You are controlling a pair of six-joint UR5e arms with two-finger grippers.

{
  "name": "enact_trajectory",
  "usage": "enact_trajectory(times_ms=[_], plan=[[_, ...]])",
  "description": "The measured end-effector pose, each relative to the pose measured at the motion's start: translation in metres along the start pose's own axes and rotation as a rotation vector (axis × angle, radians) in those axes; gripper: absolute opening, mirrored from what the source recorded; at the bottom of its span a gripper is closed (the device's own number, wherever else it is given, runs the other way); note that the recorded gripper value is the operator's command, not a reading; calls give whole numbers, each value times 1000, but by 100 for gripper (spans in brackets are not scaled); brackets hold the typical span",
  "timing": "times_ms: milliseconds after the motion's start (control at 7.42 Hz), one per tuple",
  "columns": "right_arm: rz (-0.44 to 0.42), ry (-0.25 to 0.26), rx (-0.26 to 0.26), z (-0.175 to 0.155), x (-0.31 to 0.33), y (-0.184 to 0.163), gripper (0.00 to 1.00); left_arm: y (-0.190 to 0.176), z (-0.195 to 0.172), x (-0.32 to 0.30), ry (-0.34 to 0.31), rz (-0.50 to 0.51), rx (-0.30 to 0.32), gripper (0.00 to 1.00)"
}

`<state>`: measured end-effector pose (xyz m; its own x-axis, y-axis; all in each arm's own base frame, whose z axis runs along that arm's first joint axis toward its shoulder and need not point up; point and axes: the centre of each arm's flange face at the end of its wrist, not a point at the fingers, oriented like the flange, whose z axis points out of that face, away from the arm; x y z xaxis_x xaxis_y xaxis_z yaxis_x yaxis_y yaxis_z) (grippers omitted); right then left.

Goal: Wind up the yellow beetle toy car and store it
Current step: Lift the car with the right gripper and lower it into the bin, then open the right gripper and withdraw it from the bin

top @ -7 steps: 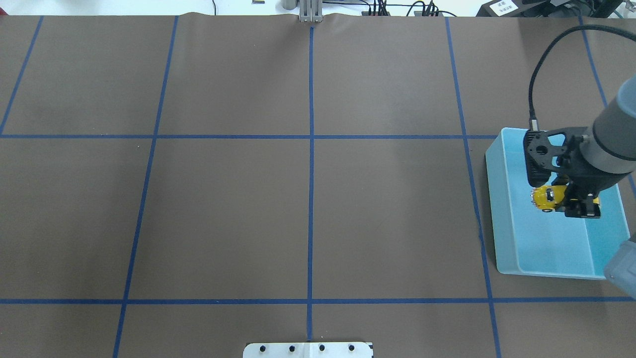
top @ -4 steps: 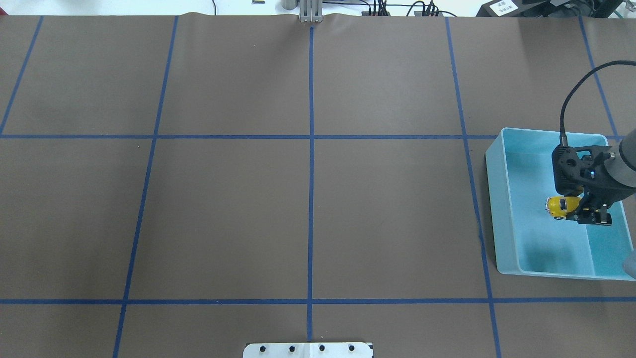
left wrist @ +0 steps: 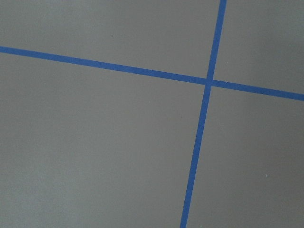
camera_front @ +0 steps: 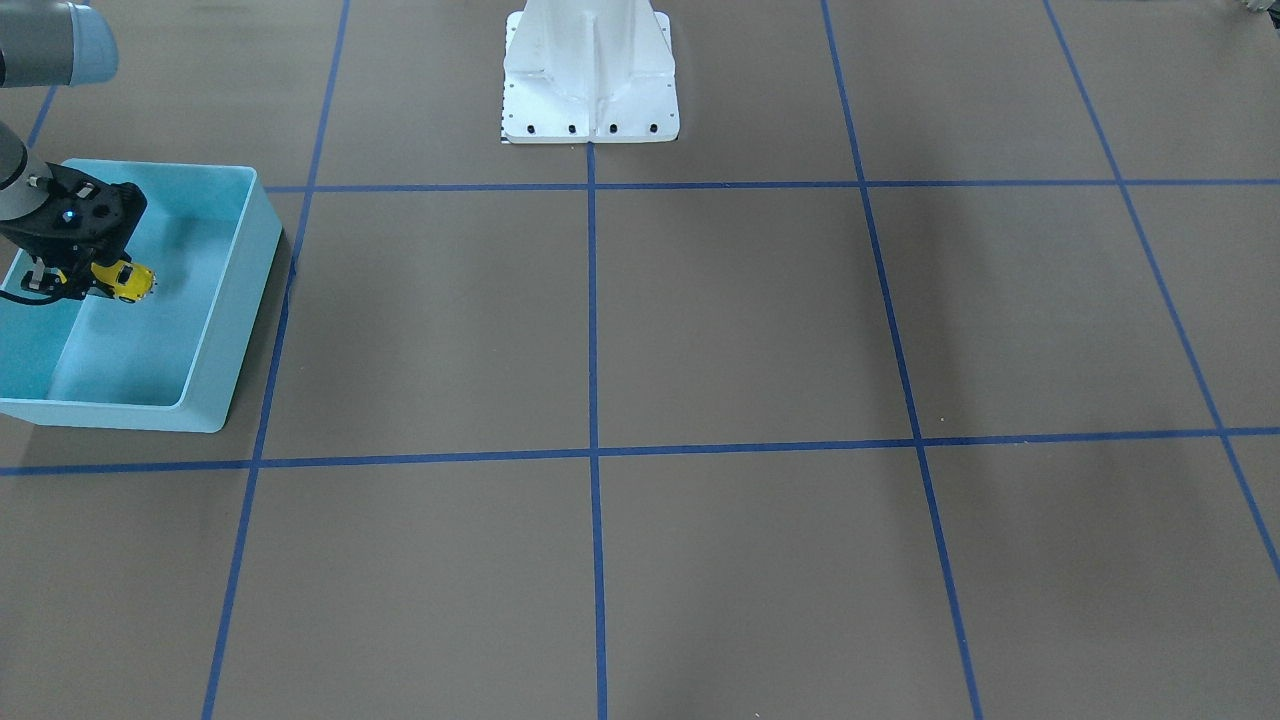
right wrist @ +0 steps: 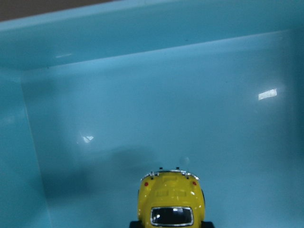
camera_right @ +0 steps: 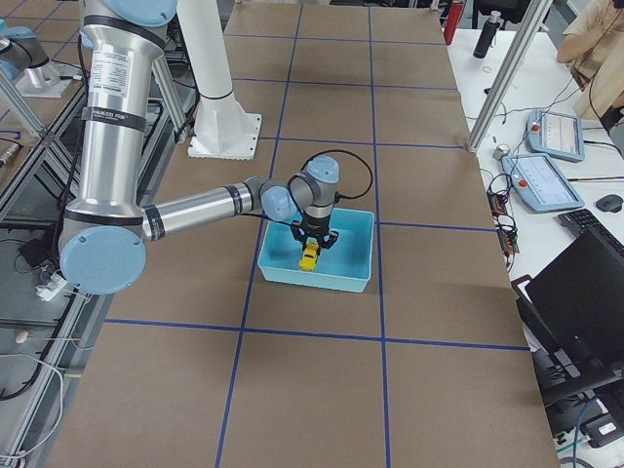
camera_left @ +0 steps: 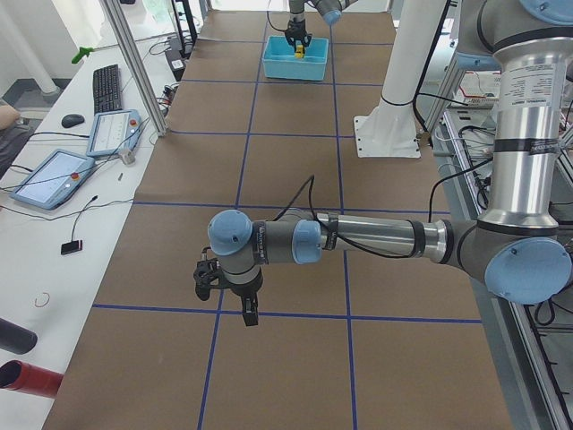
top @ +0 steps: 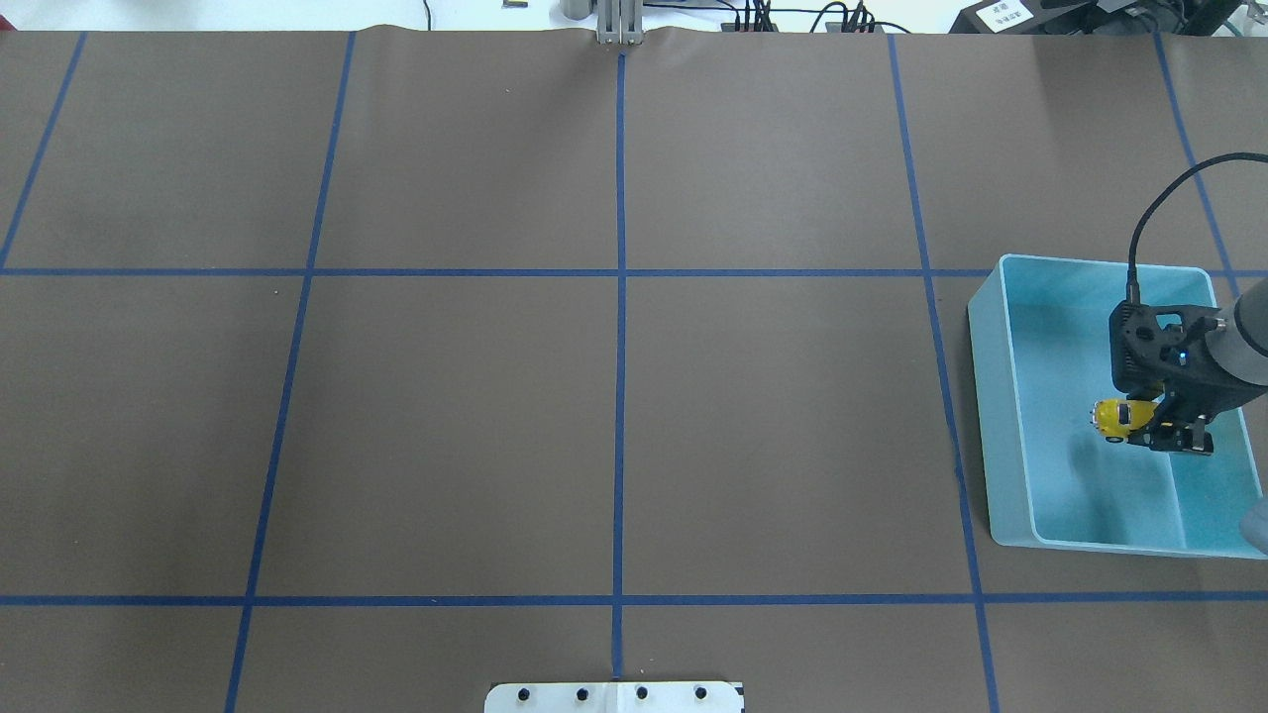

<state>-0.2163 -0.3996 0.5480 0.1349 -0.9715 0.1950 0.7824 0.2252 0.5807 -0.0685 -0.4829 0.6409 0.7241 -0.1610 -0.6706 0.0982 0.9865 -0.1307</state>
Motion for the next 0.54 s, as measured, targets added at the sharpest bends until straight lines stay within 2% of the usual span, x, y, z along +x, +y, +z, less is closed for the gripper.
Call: enact_trajectory(times_ms=[135, 269, 404, 539], plan=[[0, -1, 0, 5, 3, 0, 0, 0, 0, 0, 0, 0, 0, 100], [0, -2, 2, 8, 6, -3, 28, 0, 0, 0, 0, 1, 0, 100], [1, -4, 7, 10, 9, -8, 76, 0, 0, 0, 0, 1, 0, 100], [7, -9, 9, 11, 11, -10, 99, 0, 0, 0, 0, 1, 0, 100]])
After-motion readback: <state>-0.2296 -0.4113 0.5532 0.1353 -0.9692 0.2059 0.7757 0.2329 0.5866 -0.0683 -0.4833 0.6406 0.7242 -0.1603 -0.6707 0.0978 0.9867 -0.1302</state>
